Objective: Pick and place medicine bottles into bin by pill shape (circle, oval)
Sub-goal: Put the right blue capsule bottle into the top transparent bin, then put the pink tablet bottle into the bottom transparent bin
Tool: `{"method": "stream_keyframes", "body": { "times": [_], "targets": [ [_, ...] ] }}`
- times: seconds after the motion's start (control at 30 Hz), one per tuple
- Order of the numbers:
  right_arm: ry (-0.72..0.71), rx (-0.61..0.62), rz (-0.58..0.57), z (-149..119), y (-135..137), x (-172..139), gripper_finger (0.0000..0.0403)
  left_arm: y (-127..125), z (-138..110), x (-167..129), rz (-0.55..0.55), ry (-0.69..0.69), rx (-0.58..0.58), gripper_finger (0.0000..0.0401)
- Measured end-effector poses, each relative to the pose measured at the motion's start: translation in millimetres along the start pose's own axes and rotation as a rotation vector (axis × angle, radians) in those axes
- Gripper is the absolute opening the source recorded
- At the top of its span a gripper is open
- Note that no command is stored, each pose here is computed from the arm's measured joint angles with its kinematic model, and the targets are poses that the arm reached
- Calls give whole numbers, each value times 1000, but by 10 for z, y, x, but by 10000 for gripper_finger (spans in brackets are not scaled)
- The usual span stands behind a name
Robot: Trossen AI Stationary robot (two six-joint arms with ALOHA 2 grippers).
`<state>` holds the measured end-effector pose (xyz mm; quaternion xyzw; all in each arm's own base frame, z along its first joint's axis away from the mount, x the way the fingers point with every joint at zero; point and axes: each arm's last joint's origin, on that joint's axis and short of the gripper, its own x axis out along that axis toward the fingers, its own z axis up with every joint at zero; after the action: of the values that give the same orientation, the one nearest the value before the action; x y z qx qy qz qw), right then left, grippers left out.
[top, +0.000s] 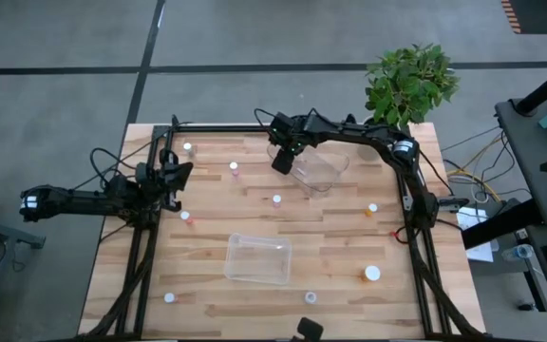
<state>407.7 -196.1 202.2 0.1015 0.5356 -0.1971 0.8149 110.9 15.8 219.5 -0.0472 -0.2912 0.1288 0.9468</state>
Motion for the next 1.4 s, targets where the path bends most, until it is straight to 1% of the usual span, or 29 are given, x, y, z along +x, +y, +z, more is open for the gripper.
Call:
{"method": "stream_keyframes", "body": {
  "times": [0.13, 0.57, 0.7, 0.83, 1.0, 1.1, 1.27, 1.4],
  "targets": [
    [-1, 2, 0, -1, 0, 3, 133, 0, 0, -1, 0, 0, 0, 1],
    [1, 9, -4, -4, -1, -4, 175, 0, 3, -1, 0, -4, -1, 1],
    [17, 8, -4, 20, -4, -87, 179, 0, 4, 0, 0, -4, -1, 1],
    [37, 7, -2, 53, 49, -241, 180, 0, 7, -1, 0, -6, -1, 1],
    [46, -8, 11, 53, 222, -512, 179, 0, 7, -2, 0, -6, -1, 1],
    [20, -35, 27, -3, 395, -717, 175, 0, 6, -1, 0, -5, -1, 1],
    [-21, -77, 67, -242, 750, -1085, 163, 1, 0, -1, 0, -1, -1, 1],
    [-109, -121, 39, -548, 1035, -1359, 153, 1, -1, 0, 0, 0, -6, 1]
  ]
}}
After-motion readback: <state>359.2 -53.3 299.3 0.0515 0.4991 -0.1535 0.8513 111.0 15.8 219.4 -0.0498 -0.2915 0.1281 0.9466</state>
